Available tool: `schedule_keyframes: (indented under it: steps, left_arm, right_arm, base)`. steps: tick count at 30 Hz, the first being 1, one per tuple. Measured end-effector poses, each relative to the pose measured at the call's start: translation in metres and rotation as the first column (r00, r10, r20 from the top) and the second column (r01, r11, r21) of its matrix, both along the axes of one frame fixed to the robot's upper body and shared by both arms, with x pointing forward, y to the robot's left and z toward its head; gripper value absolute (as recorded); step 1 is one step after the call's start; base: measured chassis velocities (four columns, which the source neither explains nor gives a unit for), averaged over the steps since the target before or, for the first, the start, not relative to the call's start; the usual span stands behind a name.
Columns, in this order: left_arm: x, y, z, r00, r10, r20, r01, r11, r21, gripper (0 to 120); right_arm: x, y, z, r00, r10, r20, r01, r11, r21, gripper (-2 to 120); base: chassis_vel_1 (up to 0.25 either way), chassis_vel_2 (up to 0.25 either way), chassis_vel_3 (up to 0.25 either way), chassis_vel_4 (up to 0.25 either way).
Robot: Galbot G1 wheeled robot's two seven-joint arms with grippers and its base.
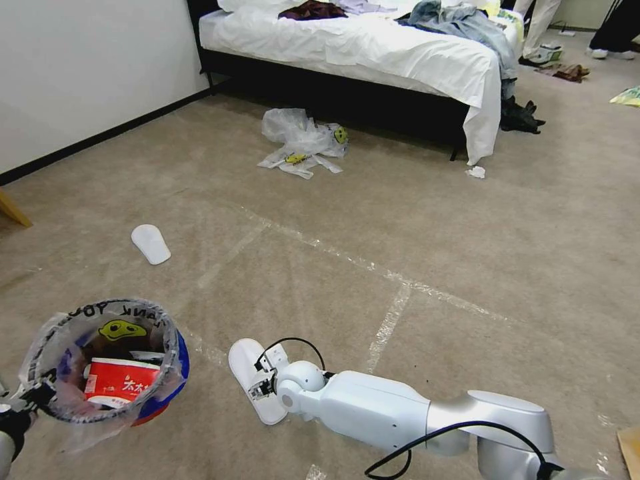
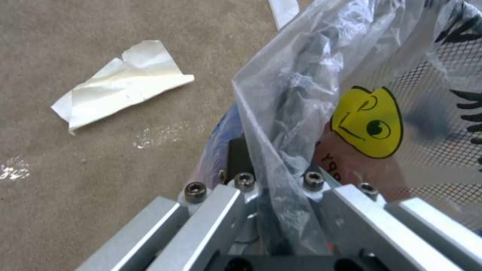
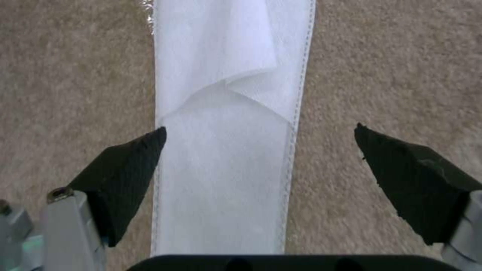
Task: Pick up the trash bin and place the garbage on the floor into it.
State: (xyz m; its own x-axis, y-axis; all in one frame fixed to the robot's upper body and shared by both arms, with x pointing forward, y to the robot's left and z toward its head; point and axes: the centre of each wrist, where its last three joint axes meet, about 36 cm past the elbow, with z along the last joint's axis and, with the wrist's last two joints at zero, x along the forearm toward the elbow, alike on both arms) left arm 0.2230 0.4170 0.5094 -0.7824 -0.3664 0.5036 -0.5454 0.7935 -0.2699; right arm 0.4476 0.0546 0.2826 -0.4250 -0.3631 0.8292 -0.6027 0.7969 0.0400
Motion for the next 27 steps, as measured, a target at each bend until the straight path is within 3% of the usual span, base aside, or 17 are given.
schedule_keyframes:
  steps: [7,27]
  left_arm:
    - [-0.001,0.0,0.0,1.0,0.001,-0.001,-0.001,1.0,-0.001,1]
    - [0.0,-0.002,0.001,1.0,-0.004,0.005,0.004,1.0,0.0,1]
  right_arm:
    - [-0.006,0.013,-0.01,0.999,0.007,0.032,-0.008,0.999,0.05,93]
    - [-0.008,0.019,-0.021,0.998,0.021,0.066,-0.025,0.998,0.061,90]
  base:
    - [0.0,0.0,0.0,0.0]
    - [0.0,0.0,0.0,0.0]
